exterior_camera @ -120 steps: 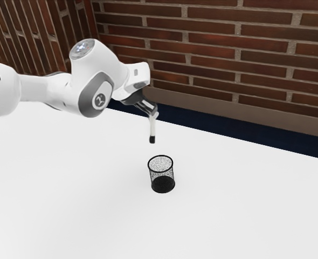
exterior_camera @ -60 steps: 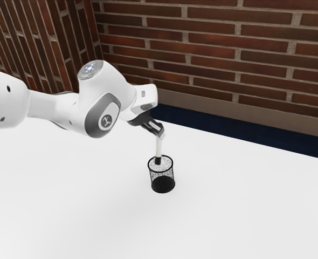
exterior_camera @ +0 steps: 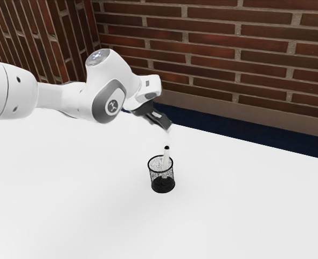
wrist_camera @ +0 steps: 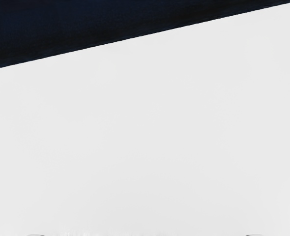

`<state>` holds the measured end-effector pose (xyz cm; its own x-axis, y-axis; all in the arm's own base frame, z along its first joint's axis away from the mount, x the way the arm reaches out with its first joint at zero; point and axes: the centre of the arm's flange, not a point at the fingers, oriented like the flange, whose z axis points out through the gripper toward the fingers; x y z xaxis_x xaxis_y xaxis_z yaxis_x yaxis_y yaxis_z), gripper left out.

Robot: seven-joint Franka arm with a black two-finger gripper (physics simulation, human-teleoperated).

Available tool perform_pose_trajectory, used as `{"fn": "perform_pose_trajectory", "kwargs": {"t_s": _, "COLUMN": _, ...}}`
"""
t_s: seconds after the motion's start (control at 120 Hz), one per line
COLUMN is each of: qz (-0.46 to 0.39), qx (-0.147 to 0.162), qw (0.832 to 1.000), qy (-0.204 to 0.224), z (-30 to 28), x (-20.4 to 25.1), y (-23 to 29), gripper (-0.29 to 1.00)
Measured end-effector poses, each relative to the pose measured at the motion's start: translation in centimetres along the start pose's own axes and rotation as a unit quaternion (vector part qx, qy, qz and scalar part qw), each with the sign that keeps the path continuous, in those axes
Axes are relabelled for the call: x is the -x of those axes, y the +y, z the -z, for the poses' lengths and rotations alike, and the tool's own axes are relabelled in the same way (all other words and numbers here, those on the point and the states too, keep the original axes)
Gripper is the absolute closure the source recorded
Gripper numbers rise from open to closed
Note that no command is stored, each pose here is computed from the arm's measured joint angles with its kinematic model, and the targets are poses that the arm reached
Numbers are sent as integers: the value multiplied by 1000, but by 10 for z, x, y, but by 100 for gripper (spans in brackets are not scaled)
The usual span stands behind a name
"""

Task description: Put the marker into the pen holder.

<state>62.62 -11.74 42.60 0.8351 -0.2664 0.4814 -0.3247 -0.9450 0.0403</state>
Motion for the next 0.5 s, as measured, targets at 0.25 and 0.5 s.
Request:
{"fn": "perform_pose_trajectory", "kwargs": {"t_s": 0.25, "qz": 51, "qx": -25, "qw": 988, "qy": -144, "z": 119, "x": -30, "y": -101, "gripper": 5}}
{"fn": "perform_pose_trajectory", "kwargs": {"t_s": 0.5, "qz": 80, "qx": -43, "qw": 968, "qy": -232, "z": 199, "x": -8, "y": -119, "gripper": 2}}
